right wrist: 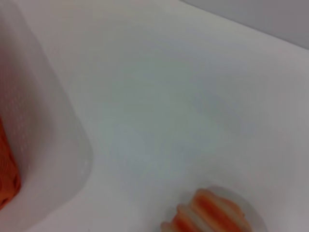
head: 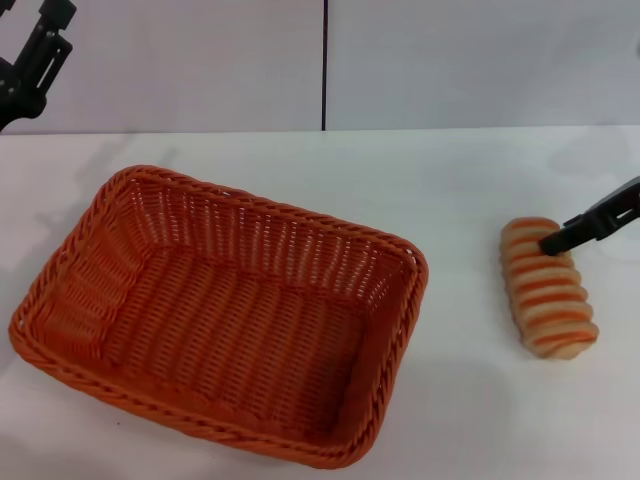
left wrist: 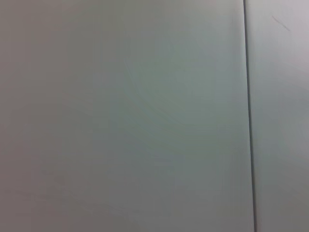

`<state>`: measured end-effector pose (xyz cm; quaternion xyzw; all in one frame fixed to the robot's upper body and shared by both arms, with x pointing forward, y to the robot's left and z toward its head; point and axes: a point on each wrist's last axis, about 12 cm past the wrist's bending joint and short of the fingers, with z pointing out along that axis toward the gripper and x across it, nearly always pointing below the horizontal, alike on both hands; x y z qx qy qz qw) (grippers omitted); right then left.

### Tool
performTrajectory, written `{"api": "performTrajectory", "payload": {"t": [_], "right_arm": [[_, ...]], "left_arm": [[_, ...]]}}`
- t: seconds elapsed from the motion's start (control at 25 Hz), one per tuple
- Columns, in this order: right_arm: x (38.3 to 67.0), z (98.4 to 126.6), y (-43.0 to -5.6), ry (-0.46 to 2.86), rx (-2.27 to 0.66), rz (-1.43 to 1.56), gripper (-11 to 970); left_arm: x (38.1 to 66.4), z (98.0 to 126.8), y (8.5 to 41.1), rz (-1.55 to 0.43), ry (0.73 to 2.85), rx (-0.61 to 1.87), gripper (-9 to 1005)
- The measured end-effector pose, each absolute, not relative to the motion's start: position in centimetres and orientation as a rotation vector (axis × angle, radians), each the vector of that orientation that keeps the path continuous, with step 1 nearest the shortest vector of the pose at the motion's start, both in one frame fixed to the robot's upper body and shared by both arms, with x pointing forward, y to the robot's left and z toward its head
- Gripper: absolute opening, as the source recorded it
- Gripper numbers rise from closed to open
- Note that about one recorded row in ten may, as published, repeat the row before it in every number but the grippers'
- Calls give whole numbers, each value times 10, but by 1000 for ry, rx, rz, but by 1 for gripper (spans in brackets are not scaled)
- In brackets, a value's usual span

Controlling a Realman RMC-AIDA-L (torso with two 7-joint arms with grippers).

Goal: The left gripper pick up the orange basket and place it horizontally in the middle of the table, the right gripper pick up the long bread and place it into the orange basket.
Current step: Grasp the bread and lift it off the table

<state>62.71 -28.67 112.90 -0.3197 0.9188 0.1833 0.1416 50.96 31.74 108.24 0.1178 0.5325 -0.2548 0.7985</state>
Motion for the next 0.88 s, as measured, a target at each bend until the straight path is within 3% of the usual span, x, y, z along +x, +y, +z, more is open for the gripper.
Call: {"api": "performTrajectory", "payload": {"t": [0.68,0.88], "right_arm": [[630,1128,-266,2624,-984,541,467],[630,1129,-264,2603,-994,543,271]], "left_arm": [[511,1083,319,-560,1145,231,635],[512,1082,319,-556,1154,227,631]]}}
